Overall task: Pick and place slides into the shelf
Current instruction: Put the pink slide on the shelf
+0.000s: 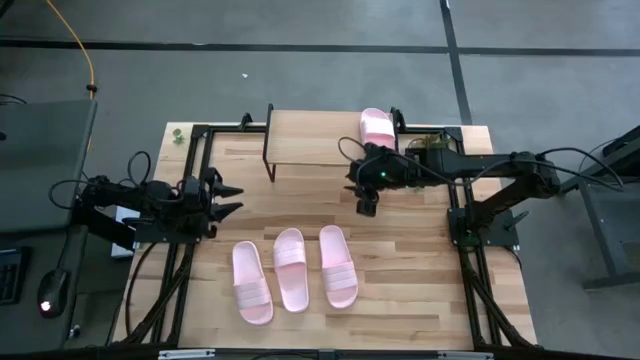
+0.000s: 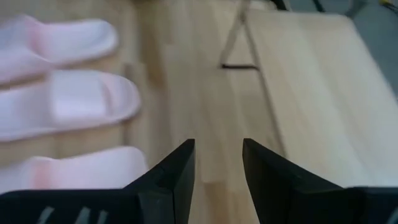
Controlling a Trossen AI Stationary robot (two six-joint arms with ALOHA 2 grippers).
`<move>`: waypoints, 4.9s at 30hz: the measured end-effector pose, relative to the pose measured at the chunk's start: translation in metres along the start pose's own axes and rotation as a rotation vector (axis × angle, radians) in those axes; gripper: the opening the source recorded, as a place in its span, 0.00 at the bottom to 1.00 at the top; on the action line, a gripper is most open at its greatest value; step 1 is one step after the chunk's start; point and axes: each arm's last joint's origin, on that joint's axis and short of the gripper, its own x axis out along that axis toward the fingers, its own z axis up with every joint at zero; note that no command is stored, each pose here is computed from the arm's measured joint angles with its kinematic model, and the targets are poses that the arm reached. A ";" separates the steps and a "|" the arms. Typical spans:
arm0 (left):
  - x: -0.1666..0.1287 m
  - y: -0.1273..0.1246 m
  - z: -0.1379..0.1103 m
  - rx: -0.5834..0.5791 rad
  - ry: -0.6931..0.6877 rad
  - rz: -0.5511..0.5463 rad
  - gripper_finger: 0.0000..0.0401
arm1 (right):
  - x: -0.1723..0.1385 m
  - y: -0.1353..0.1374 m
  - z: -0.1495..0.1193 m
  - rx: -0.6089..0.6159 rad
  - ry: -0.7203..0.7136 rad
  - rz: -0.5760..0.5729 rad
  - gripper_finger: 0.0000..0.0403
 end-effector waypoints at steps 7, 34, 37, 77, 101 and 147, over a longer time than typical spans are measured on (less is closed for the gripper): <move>0.000 -0.003 -0.005 -0.120 0.073 -0.117 0.42 | -0.002 0.013 0.004 0.027 -0.038 0.075 0.31; 0.016 -0.014 -0.021 -0.239 0.281 -0.276 0.42 | 0.042 0.103 -0.007 -0.058 0.013 0.087 0.31; 0.020 -0.015 -0.027 -0.256 0.343 -0.282 0.42 | 0.040 0.108 -0.008 -0.071 0.015 0.097 0.31; 0.055 -0.023 -0.072 -0.269 0.602 -0.170 0.42 | 0.035 0.115 -0.009 -0.112 -0.003 0.069 0.31; 0.073 -0.015 -0.091 -0.349 0.630 -0.106 0.42 | 0.034 0.116 -0.009 -0.079 0.000 0.090 0.31; 0.117 -0.017 -0.122 -0.385 0.865 -0.242 0.42 | 0.034 0.116 -0.009 -0.094 -0.001 0.090 0.31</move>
